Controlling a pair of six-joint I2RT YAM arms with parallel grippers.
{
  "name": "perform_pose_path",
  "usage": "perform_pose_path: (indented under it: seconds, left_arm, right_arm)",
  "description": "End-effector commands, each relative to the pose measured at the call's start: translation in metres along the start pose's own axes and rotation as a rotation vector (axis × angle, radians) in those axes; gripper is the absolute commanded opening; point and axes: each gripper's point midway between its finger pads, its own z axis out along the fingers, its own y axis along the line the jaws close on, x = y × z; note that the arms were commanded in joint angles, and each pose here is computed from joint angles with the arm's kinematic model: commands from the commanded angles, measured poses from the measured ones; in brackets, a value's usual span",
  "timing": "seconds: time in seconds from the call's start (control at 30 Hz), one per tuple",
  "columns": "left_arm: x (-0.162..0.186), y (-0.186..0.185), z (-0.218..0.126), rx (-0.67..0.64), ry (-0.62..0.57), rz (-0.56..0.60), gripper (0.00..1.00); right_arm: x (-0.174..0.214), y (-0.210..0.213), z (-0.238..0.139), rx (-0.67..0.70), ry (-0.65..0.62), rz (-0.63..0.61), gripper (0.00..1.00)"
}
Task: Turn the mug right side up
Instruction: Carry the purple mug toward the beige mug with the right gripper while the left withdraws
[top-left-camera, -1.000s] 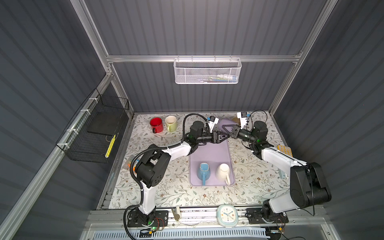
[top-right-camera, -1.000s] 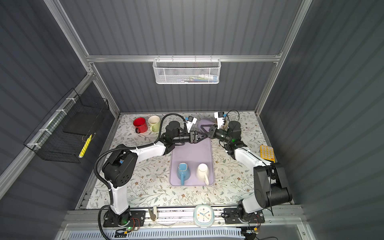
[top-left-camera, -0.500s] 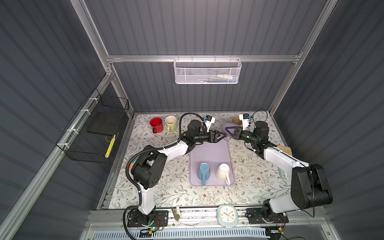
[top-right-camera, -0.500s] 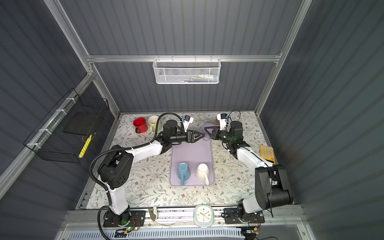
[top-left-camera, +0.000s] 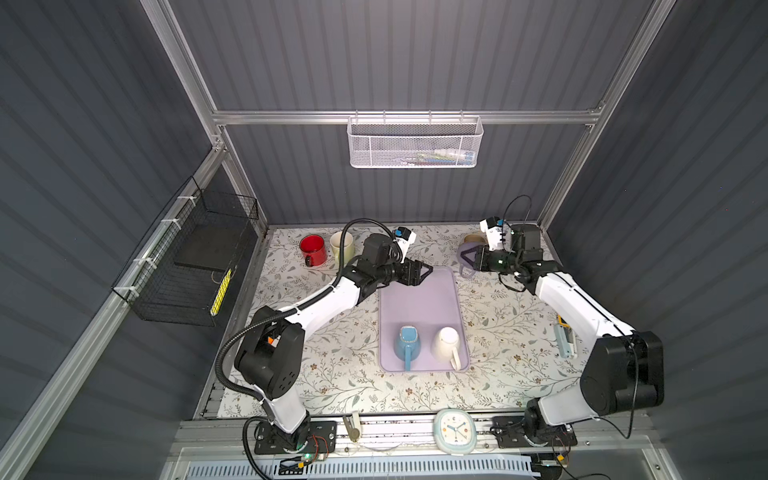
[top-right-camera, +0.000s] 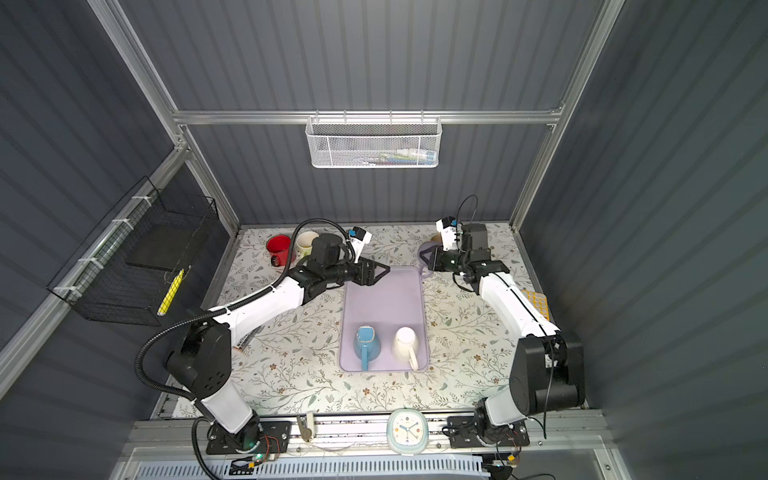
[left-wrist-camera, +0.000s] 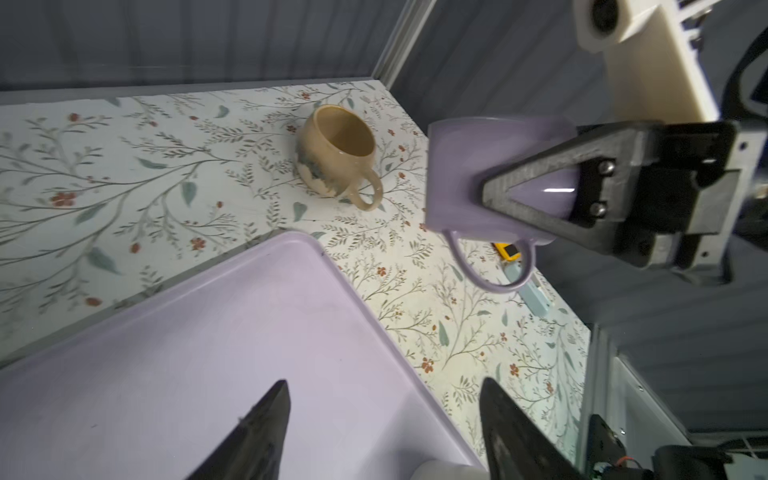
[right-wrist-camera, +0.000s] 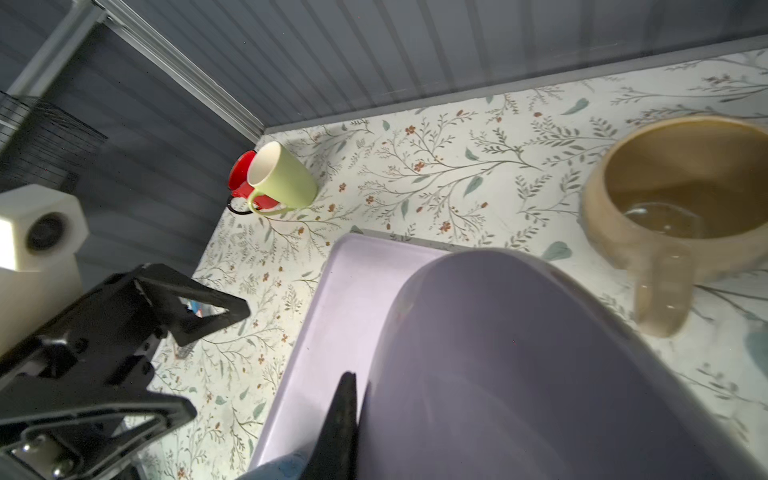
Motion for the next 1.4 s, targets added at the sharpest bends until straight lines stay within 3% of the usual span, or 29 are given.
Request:
perform_pose_path:
  seconds: [0.0, 0.5, 0.77, 1.0, 1.37]
  left_arm:
    - [0.007, 0.025, -0.017, -0.149, 0.058, 0.08, 0.72]
    - [0.022, 0.07, -0.076, -0.353, 0.203, 0.148, 0.71]
    - [0.037, 0.074, -0.082, -0.328, 0.219, 0.152, 0.71]
    - [0.039, 0.069, -0.083, -0.306, 0.208, 0.133, 0.71]
    - [0.046, 0.073, -0.095, -0.366, 0.198, 0.039, 0.7]
  right_arm:
    - [0.022, -0.025, -0.006, 0.144, 0.149, -0.077, 0.0]
    - [0.026, -0.096, -0.021, 0.466, 0.42, -0.168, 0.0]
    - [0.012, -0.13, -0.025, 0.551, 0.466, -0.225, 0.0]
    - [0.009, -0.167, -0.018, 0.529, 0.541, -0.209, 0.0]
    - [-0.017, -0.203, 0.001, 0.465, 0.52, -0.235, 0.01]
